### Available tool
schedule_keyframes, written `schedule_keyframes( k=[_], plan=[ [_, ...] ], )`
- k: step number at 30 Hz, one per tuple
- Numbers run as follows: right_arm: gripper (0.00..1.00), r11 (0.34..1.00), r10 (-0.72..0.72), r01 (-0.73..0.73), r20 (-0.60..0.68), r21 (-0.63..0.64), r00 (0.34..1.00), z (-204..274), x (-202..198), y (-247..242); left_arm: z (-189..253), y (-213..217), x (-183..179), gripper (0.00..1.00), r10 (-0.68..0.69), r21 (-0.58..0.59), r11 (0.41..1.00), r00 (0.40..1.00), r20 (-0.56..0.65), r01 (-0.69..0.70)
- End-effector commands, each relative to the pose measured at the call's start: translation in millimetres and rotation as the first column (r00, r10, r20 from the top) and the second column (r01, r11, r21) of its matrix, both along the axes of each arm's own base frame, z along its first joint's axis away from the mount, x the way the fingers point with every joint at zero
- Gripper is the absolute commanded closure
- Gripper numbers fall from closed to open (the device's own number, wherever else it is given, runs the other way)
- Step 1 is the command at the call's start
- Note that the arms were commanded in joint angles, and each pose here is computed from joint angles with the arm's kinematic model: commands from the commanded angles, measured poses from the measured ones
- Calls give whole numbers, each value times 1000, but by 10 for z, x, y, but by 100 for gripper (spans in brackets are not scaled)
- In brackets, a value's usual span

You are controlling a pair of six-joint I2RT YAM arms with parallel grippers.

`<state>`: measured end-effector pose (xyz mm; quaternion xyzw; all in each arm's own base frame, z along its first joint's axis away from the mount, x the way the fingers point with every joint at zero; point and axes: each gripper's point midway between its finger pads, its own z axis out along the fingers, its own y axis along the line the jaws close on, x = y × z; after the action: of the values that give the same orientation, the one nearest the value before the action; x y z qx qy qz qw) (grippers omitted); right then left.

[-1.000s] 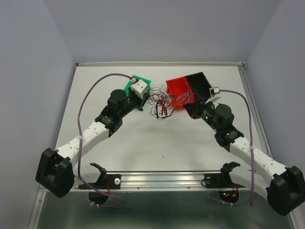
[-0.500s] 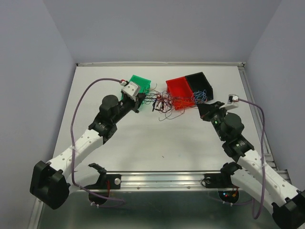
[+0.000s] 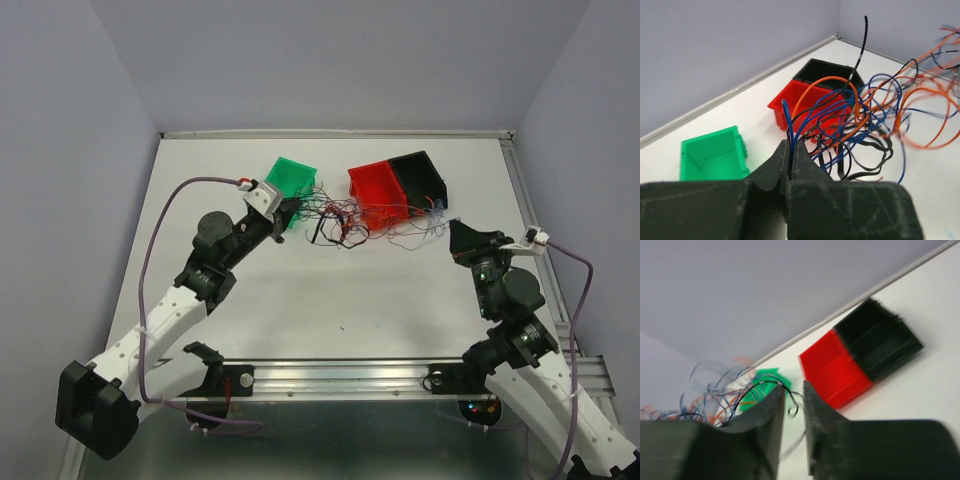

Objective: Untangle the cables

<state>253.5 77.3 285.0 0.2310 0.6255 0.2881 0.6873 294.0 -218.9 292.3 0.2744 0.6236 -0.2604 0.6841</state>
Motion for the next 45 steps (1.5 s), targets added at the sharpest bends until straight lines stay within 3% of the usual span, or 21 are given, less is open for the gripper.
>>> schedule_keyframes(
  k=[1, 6, 8, 11, 16, 21, 26, 32, 33, 37, 38, 39, 40, 43, 44, 45],
  plan=[
    [57, 977, -196, 193, -18, -89, 980, -35, 82, -386, 331, 331, 57, 98, 96, 7, 995, 979, 179, -99],
    [30, 983, -77, 64, -69, -175, 995, -62, 249, -92, 290, 123, -229, 95, -94, 59, 995, 970, 222, 83],
    [18, 977, 35, -52, -84, -208, 996, -101, 324, 154, 262, 62, -302, 94, -149, 79, 988, 962, 228, 134],
    [15, 925, 257, -272, -89, -264, 962, -138, 327, 584, 222, 26, -335, 94, -180, 92, 982, 959, 219, 164],
    [12, 743, 610, -604, -82, -287, 788, -307, 208, 1283, 252, 33, -334, 94, -176, 91, 983, 959, 222, 159],
    [10, 692, 677, -657, -46, -301, 734, -378, 198, 1448, 310, 13, -389, 94, -199, 79, 979, 955, 221, 186],
    [7, 566, 780, -744, -60, -354, 622, -495, 34, 1869, 452, -54, -489, 94, -255, 58, 967, 940, 225, 248],
    [4, 501, 806, -768, -108, -400, 582, -677, 41, 2306, 597, -126, -609, 93, -318, 39, 947, 920, 231, 318],
    [4, 468, 816, -789, -149, -398, 559, -841, 22, 2432, 613, -136, -627, 93, -327, 38, 944, 916, 231, 327],
    [3, 439, 821, -795, -172, -418, 544, -967, 16, 2782, 689, -176, -724, 93, -372, 19, 926, 902, 221, 377],
    [4, 499, 774, -751, -167, -433, 610, -944, 150, 2791, 717, -194, -782, 93, -397, 21, 915, 890, 223, 403],
    [5, 505, 764, -745, -176, -436, 621, -984, 148, 2845, 738, -195, -822, 93, -411, 17, 908, 884, 223, 418],
    [10, 570, 706, -697, -174, -435, 686, -980, 270, 2779, 773, -199, -894, 93, -432, 20, 898, 871, 233, 439],
    [23, 655, 633, -629, -151, -418, 759, -1000, 350, 2613, 839, -182, -992, 93, -451, 22, 887, 857, 250, 460],
    [43, 683, 614, -601, -120, -415, 780, -926, 364, 2551, 887, -165, -1044, 93, -454, 25, 885, 850, 266, 465],
    [49, 683, 615, -603, -121, -413, 779, -952, 336, 2522, 913, -160, -1066, 93, -456, 26, 884, 847, 275, 467]
  ],
)
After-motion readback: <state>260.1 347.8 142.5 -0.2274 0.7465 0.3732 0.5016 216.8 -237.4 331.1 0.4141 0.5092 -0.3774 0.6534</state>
